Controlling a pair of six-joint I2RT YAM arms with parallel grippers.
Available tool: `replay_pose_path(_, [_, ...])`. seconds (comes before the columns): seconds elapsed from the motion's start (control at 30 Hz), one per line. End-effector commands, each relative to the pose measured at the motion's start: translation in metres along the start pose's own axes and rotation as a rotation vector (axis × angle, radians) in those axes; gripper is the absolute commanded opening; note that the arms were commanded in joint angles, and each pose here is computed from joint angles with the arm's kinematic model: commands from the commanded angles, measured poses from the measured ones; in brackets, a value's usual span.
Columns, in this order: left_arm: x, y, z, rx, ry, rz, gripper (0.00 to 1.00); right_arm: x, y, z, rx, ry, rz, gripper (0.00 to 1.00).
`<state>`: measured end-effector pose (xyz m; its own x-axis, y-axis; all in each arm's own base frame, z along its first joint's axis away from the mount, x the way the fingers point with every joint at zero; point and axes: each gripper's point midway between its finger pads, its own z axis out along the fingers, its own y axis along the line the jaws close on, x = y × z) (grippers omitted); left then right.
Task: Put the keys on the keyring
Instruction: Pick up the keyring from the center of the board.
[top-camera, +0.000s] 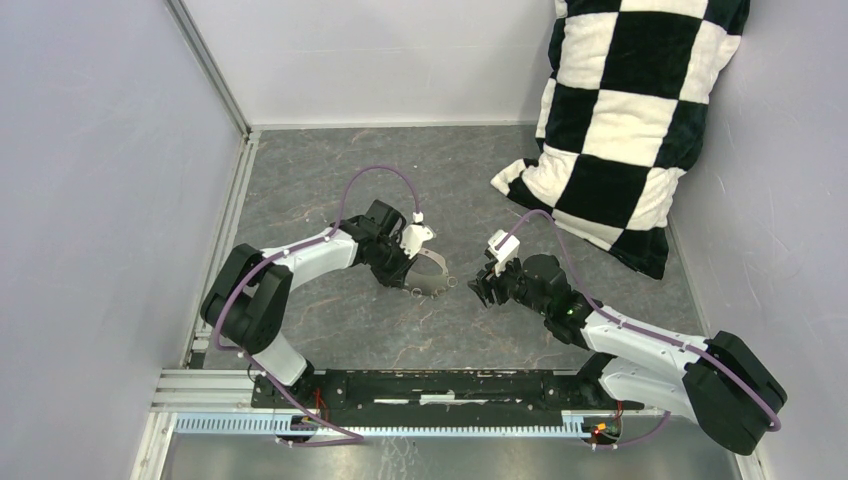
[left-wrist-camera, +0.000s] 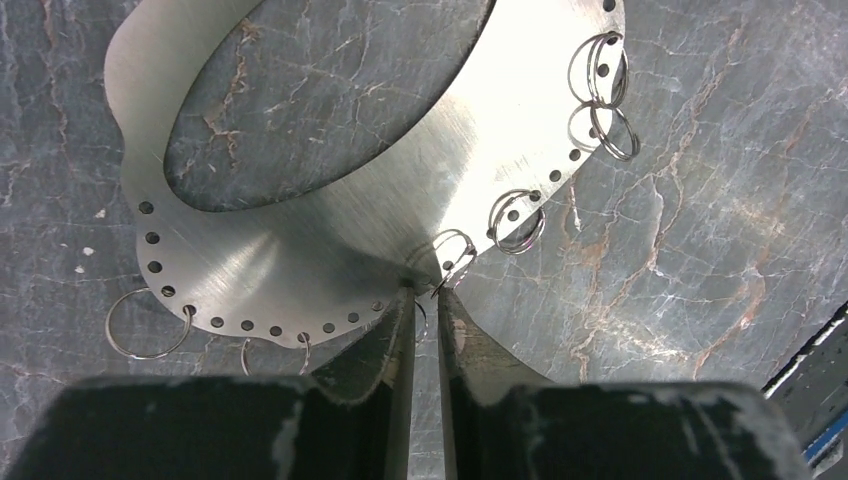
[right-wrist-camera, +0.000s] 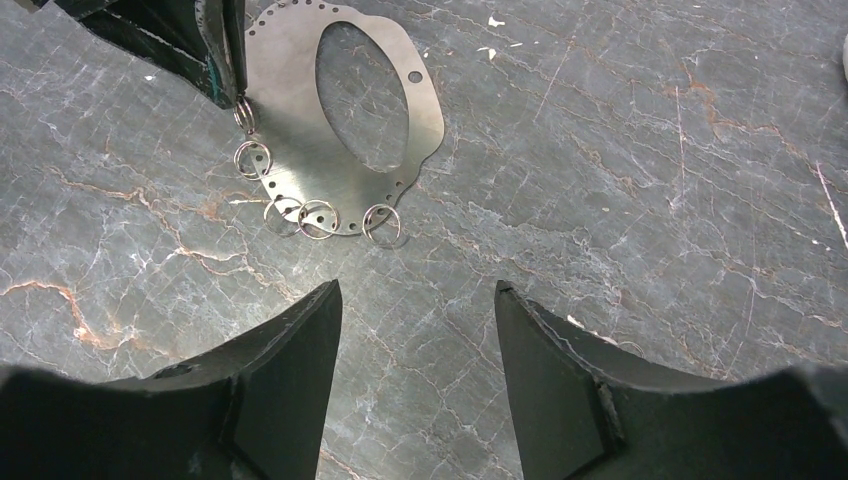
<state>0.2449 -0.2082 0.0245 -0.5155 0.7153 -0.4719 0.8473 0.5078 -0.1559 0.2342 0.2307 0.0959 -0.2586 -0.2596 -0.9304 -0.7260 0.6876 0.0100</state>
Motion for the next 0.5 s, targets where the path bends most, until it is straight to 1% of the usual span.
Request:
replay_pose_path(0.0, [-0.024, 0.002, -0.010, -0.029, -0.079, -0.007, 0.19, -0.014, -0.003, 0.002, 0.013, -0.059, 0.011, 0.64])
replay_pose_path(0.17, [-0.030, -0.009, -0.011, 0.027, -0.104, -0.014, 0.14, -0.019, -0.001, 0.004, -0.001, -0.070, 0.010, 0.63])
replay_pose_path(0.27, [-0.030, -0.017, -0.013, 0.067, -0.110, -0.001, 0.13, -0.023, 0.002, 0.005, -0.023, -0.081, 0.013, 0.64])
replay_pose_path(0.37, [-0.026, -0.023, -0.014, 0.100, -0.104, 0.019, 0.18, -0.024, 0.004, 0.007, -0.037, -0.082, 0.013, 0.65])
replay_pose_path(0.47, [-0.022, -0.021, -0.013, 0.089, -0.096, 0.049, 0.23, -0.025, 0.005, 0.007, -0.045, -0.083, 0.017, 0.65])
